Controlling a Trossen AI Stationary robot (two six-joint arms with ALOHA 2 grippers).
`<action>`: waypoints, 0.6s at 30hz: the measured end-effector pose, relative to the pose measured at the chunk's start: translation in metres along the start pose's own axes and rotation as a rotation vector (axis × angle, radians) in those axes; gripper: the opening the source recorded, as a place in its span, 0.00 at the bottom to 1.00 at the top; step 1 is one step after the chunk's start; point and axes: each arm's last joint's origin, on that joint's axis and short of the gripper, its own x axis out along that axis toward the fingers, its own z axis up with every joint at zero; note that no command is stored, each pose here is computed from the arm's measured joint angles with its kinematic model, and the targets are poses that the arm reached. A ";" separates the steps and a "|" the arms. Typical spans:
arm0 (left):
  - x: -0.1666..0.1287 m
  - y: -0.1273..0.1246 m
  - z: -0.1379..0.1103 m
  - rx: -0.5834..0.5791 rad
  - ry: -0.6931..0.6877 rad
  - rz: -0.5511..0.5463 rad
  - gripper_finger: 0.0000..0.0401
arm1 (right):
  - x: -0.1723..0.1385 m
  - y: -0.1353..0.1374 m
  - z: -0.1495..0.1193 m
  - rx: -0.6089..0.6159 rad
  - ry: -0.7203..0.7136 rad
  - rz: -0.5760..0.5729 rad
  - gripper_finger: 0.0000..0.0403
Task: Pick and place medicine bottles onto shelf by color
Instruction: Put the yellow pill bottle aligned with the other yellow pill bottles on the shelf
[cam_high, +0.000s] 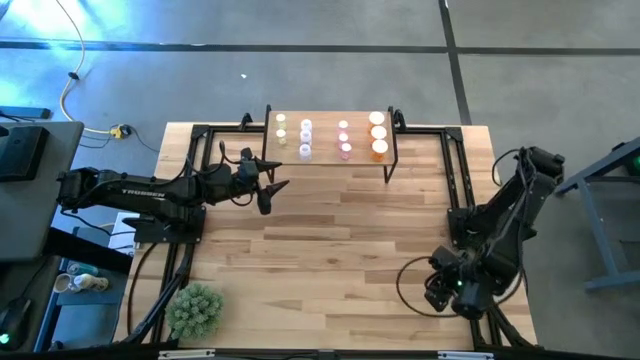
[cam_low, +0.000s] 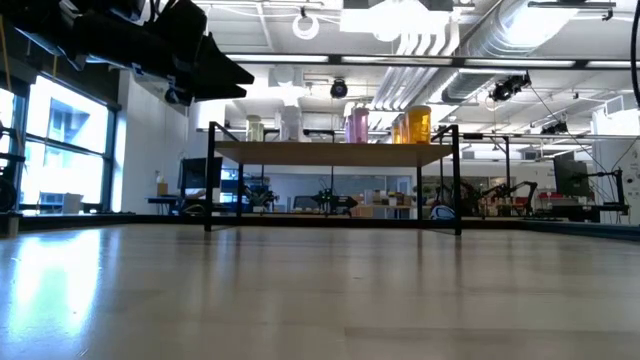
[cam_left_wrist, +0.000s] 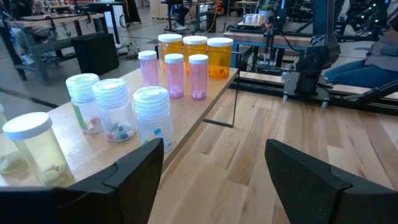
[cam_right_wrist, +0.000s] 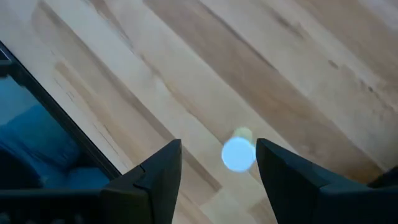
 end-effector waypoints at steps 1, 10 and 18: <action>0.000 0.000 0.000 0.000 0.000 0.000 0.68 | 0.001 0.000 -0.004 -0.006 0.004 -0.003 0.49; 0.000 0.000 0.000 -0.026 0.000 0.000 0.68 | 0.007 -0.004 -0.038 -0.115 0.030 -0.019 0.49; 0.000 0.000 0.000 -0.058 0.000 0.000 0.68 | 0.027 -0.005 -0.066 -0.171 -0.006 -0.071 0.49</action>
